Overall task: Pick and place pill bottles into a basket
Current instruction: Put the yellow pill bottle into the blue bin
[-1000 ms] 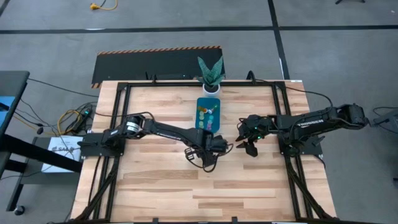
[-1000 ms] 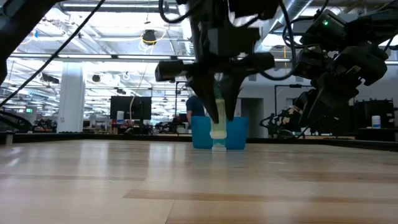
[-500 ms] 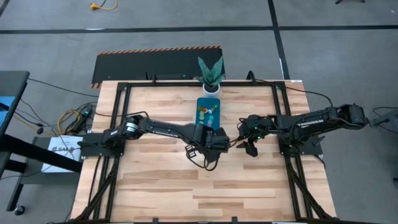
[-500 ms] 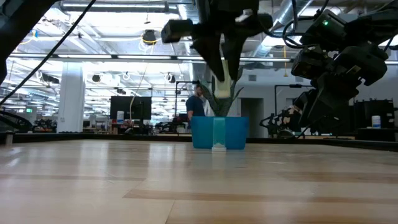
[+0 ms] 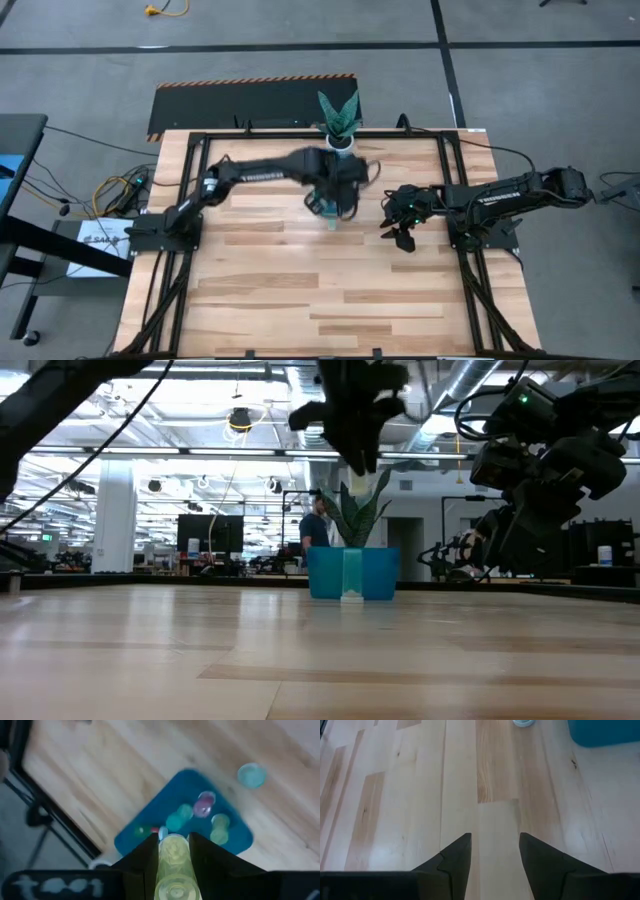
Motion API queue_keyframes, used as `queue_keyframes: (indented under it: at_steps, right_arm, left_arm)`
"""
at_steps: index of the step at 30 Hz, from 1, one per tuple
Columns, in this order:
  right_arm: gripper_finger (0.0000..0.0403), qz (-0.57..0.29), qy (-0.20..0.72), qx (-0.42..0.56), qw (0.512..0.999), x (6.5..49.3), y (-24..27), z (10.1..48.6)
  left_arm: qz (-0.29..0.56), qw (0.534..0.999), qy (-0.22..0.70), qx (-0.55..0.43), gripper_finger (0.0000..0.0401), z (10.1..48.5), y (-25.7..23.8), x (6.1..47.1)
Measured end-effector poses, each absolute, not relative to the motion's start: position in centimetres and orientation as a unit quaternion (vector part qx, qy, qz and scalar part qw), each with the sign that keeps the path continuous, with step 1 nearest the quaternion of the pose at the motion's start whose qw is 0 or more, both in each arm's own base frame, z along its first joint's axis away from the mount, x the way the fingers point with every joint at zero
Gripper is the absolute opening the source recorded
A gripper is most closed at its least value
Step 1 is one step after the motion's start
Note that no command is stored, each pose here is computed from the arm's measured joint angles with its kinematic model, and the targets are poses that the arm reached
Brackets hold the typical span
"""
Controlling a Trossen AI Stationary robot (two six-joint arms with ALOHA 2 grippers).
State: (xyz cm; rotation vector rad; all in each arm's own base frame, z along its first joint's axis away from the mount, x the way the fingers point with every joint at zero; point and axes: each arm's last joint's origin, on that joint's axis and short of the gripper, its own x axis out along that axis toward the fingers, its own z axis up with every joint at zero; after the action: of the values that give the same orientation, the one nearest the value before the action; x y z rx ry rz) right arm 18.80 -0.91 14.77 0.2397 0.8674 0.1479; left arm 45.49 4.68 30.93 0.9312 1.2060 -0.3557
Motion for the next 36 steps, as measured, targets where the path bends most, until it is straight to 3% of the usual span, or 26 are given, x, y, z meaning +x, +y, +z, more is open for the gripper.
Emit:
queue_keyframes:
  at_steps: [10,17,28,36]
  right_arm:
    - [0.0159,0.073,0.423,0.112,0.896,18.7,-0.9,14.7]
    - [0.0159,0.08,0.419,0.091,0.9,18.8,-1.0,14.7]
    - [0.0159,0.059,0.42,0.077,0.902,18.8,-1.1,14.7]
    - [0.0159,0.059,0.421,0.077,0.902,18.8,-1.1,14.7]
  left_arm:
    - [-0.13,0.797,0.517,0.284,0.0094,30.9,14.7,44.0]
    - [-0.132,0.831,0.478,0.251,0.0094,30.7,17.3,43.9]
    - [-0.194,0.789,0.527,0.249,0.0094,23.2,17.0,46.8]
    - [-0.191,0.766,0.561,0.25,0.0094,20.2,17.4,47.4]
